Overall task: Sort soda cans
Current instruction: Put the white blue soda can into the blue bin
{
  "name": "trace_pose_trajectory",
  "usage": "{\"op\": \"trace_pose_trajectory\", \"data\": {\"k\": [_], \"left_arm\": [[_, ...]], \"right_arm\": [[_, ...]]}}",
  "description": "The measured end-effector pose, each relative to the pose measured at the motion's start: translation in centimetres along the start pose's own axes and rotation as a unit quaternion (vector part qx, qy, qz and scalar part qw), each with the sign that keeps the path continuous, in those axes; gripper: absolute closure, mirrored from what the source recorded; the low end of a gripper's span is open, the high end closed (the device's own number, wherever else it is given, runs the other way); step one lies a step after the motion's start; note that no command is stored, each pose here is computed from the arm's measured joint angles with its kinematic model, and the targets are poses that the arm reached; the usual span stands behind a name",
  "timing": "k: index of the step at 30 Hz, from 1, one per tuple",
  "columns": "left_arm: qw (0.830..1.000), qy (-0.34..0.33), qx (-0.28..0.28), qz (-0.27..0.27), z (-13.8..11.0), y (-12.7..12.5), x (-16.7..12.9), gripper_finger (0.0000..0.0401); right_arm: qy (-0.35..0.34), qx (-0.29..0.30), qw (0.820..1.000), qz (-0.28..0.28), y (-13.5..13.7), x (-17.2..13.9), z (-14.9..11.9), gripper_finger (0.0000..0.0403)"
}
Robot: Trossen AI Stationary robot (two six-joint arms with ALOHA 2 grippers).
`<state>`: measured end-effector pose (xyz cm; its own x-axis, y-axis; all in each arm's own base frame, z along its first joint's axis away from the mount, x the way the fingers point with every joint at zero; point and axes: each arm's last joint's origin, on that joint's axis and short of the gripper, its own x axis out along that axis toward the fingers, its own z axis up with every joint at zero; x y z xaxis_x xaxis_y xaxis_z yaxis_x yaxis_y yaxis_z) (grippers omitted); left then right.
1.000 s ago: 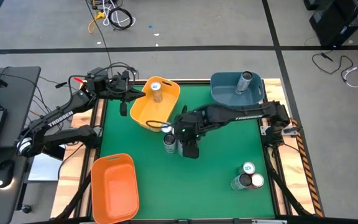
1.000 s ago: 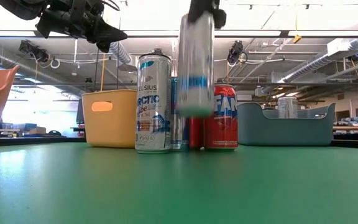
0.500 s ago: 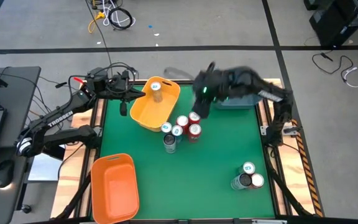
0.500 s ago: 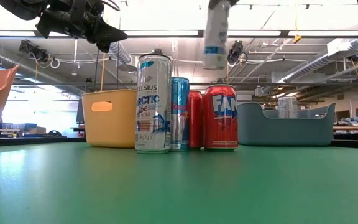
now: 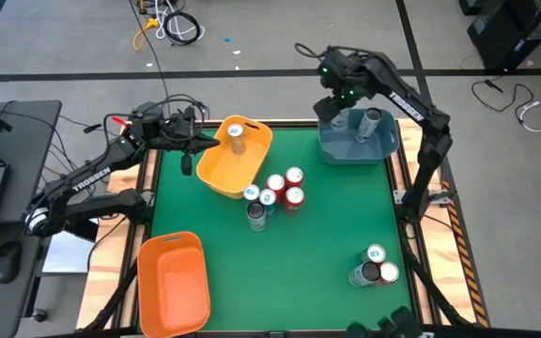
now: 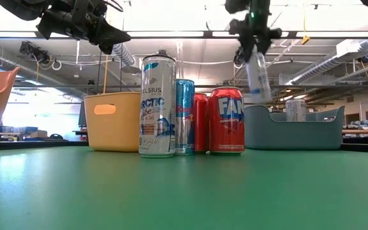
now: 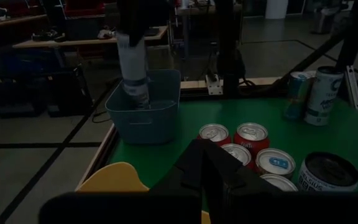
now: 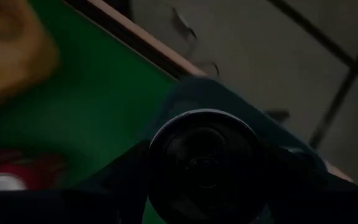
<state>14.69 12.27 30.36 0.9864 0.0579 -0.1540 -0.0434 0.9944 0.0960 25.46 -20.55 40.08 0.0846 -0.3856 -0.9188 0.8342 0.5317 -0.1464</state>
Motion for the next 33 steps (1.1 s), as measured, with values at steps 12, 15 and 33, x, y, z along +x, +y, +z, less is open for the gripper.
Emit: {"op": "trace_pose_trajectory", "data": {"k": [12, 15, 33], "left_arm": [[1.000, 0.005, 0.000, -0.001, -0.1, 0.0, 0.0, 0.0396], [1.000, 0.007, 0.001, -0.001, -0.2, 0.0, 0.0, 0.0396], [1.000, 0.011, -0.003, -0.002, -0.3, -0.1, 0.0, 0.0396]], "right_arm": [[0.007, 0.045, 0.999, 0.008, -2.0, 7.9, -0.4, 0.0160], [0.017, 0.055, 0.998, 0.003, -2.2, 9.7, -0.8, 0.0160], [0.025, 0.118, 0.993, -0.005, -5.1, 14.0, -1.9, 0.0160]]}}
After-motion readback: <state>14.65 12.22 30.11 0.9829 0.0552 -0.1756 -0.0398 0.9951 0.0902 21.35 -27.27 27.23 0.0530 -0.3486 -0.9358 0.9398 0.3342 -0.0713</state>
